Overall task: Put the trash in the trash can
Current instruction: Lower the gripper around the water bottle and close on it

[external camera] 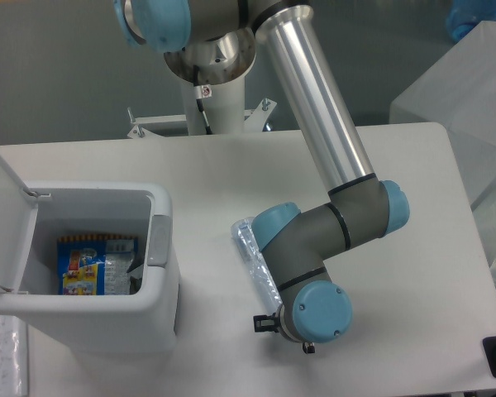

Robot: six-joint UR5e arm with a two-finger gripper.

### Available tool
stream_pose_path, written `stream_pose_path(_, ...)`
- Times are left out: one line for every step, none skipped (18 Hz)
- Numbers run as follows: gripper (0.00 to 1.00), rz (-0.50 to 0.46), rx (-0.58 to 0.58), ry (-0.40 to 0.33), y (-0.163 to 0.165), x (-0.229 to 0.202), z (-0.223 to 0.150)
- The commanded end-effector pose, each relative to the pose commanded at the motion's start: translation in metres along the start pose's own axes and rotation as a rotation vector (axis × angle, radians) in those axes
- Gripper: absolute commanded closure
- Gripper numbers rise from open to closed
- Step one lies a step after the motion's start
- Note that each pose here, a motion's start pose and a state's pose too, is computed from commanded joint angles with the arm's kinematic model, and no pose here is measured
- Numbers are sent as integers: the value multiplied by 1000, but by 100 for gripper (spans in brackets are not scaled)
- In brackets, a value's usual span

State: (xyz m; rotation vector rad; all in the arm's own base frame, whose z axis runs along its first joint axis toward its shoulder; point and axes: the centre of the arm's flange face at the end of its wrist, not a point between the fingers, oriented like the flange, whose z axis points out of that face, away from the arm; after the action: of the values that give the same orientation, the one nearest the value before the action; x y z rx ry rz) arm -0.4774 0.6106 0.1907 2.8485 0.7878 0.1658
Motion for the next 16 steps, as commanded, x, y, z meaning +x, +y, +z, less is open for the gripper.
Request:
stream_pose_path(58,1,-2,0,0,1,0)
stream_pose_path(60,0,-1,0,0,0,0)
stream_pose_path(66,-2,-2,0,0,1,0)
stream_pose_path(72,-2,0,0,0,1,-1)
stream_pose_path(77,-2,1,-1,0,1,-1)
stream_pose_path(83,-2,3,-1,0,1,-2)
stream_pose_path(87,-2,3,-1,0,1,-2)
stream_pose_path(88,1,6,-2,1,2,-4)
stream_pose_path(89,1,11,-2,2,2,-8)
stream_pose_path(89,3,22,-2,4,3,-16)
stream_pose_path(90,6,33,-6,6,3,-24)
stream_pose_path(90,14,59,-11,8,4,-38)
stream_pose_path(90,16,99,-20,10,4,-53)
stream_pose_path(93,11,150,-32,13,1,-71)
stream_pose_path(98,10,211,-37,14,1,-88)
stream_pose_path(100,12,276,-30,13,2,-102)
